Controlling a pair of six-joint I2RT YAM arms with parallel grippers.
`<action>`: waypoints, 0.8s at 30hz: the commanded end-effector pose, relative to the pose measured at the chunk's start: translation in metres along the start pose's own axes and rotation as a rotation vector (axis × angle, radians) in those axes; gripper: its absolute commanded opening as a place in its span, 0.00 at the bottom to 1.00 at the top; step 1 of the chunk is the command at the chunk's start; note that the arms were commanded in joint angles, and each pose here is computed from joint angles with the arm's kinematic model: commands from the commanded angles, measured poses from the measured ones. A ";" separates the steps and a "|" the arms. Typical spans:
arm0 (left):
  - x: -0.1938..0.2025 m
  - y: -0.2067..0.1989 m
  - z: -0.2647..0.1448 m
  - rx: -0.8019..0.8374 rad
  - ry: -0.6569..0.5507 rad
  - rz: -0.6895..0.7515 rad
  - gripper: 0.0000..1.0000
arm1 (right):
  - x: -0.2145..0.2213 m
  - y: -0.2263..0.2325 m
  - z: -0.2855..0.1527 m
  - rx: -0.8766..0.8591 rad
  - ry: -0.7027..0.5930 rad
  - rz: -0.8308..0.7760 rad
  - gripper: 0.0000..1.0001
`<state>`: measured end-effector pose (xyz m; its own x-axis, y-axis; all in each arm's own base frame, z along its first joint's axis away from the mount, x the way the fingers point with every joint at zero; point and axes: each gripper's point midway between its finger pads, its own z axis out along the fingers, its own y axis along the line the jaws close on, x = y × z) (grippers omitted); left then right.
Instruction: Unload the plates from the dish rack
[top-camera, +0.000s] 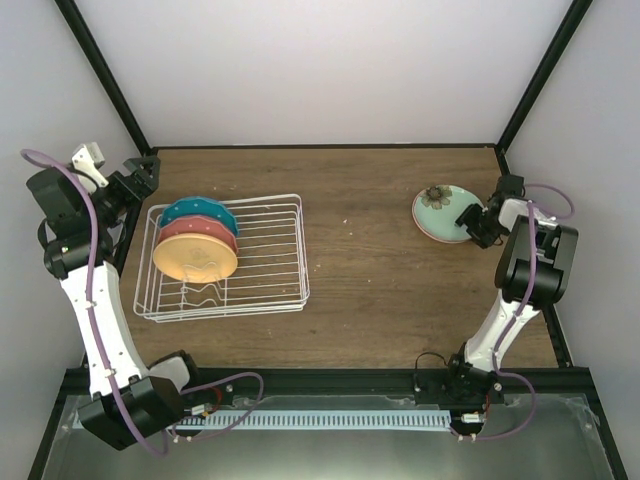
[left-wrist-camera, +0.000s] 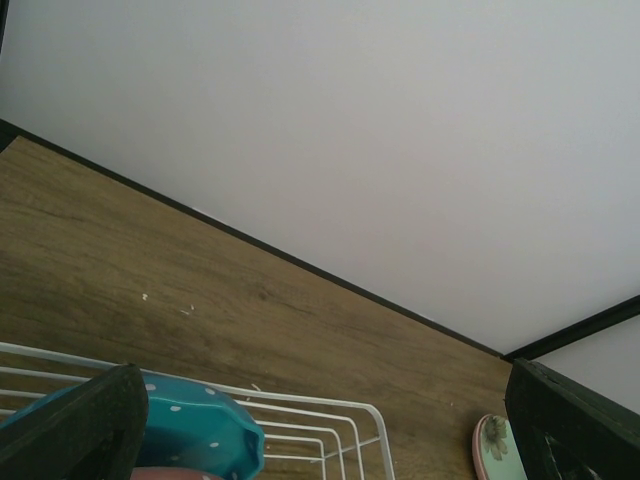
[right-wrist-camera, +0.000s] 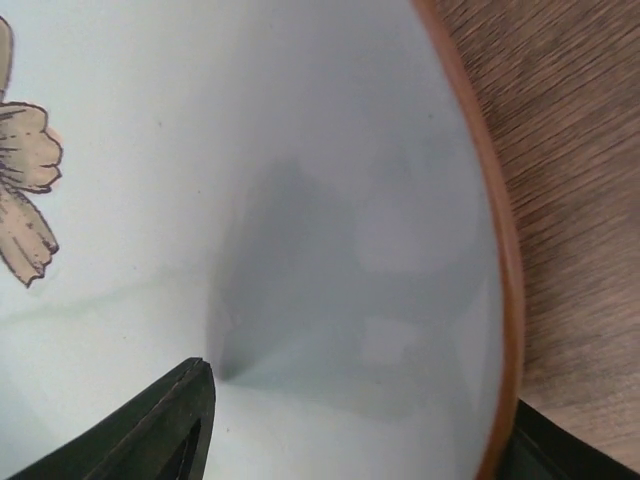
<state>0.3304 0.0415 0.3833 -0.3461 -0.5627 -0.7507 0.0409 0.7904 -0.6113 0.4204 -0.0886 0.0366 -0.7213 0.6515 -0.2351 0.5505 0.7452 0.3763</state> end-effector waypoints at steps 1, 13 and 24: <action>0.001 -0.007 -0.007 0.013 -0.010 0.029 1.00 | -0.020 0.022 -0.038 -0.065 -0.096 -0.022 0.63; 0.000 -0.007 -0.004 0.018 -0.001 0.036 1.00 | -0.038 0.055 -0.112 -0.218 -0.254 -0.093 0.65; -0.002 -0.006 -0.005 0.001 -0.002 0.041 1.00 | 0.034 0.209 -0.170 -0.622 -0.299 -0.583 0.63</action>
<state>0.3269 0.0398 0.3831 -0.3493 -0.5436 -0.7632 0.0467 0.8034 -0.5936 0.4290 -0.0519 0.1673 -0.6695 0.5538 -0.4951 0.2580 0.7984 0.5441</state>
